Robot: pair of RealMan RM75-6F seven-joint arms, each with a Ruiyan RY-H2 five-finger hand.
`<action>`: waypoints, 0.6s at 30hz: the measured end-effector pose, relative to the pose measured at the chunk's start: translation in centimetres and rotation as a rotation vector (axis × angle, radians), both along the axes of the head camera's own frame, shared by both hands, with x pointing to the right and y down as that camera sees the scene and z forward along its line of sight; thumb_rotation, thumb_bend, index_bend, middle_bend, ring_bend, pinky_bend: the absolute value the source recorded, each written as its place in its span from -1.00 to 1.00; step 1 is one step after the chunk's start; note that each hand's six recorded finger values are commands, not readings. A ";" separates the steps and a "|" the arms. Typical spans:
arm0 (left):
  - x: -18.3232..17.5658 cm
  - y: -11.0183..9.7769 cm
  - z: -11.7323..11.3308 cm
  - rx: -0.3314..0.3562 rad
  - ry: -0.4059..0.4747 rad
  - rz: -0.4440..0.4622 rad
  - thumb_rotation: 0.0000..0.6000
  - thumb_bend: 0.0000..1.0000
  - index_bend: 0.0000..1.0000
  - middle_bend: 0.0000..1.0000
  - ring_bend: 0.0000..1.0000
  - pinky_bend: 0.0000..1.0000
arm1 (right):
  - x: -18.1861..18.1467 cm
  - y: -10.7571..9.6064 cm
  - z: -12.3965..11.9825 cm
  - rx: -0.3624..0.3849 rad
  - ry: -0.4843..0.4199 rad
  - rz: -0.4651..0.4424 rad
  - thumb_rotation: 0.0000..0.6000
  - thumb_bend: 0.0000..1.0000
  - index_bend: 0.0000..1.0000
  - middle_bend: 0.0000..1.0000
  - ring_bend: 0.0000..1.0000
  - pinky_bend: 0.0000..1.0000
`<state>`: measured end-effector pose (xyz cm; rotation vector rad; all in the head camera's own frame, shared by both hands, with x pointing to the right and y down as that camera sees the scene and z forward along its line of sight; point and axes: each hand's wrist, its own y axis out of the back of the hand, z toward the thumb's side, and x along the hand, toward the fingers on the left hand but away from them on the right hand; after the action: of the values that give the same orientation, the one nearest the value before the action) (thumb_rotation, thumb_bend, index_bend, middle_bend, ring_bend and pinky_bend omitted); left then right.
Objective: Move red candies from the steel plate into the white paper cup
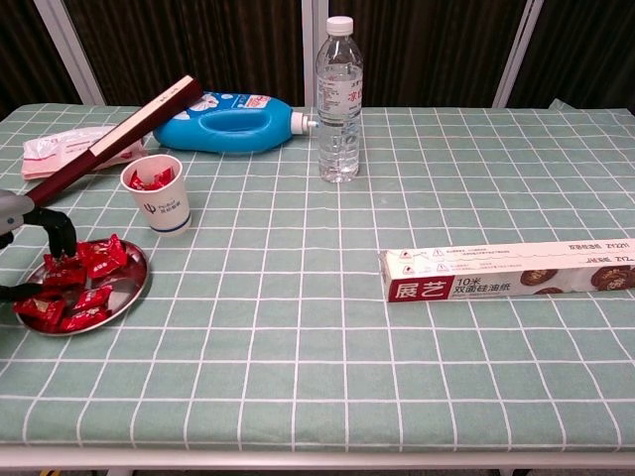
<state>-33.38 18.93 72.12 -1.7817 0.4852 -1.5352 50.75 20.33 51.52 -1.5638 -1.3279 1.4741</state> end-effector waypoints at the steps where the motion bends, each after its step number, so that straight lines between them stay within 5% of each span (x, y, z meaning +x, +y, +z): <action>1: 0.1 0.0 0.1 0.001 -0.002 0.001 1.00 -0.37 -0.12 -0.04 0.87 1.00 | 0.0 0.0 0.0 0.000 0.000 0.000 1.00 -0.94 -1.00 -0.73 -1.00 -0.28; 18: 1.6 -0.3 1.6 0.018 -0.003 0.043 1.00 -0.37 -0.07 0.01 0.87 1.00 | 0.0 0.0 -0.1 -0.002 0.005 0.005 1.00 -0.94 -1.00 -0.72 -1.00 -0.28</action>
<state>-31.76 18.62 73.70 -1.7644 0.4549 -1.4988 50.79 20.36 51.42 -1.5581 -1.3290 1.4821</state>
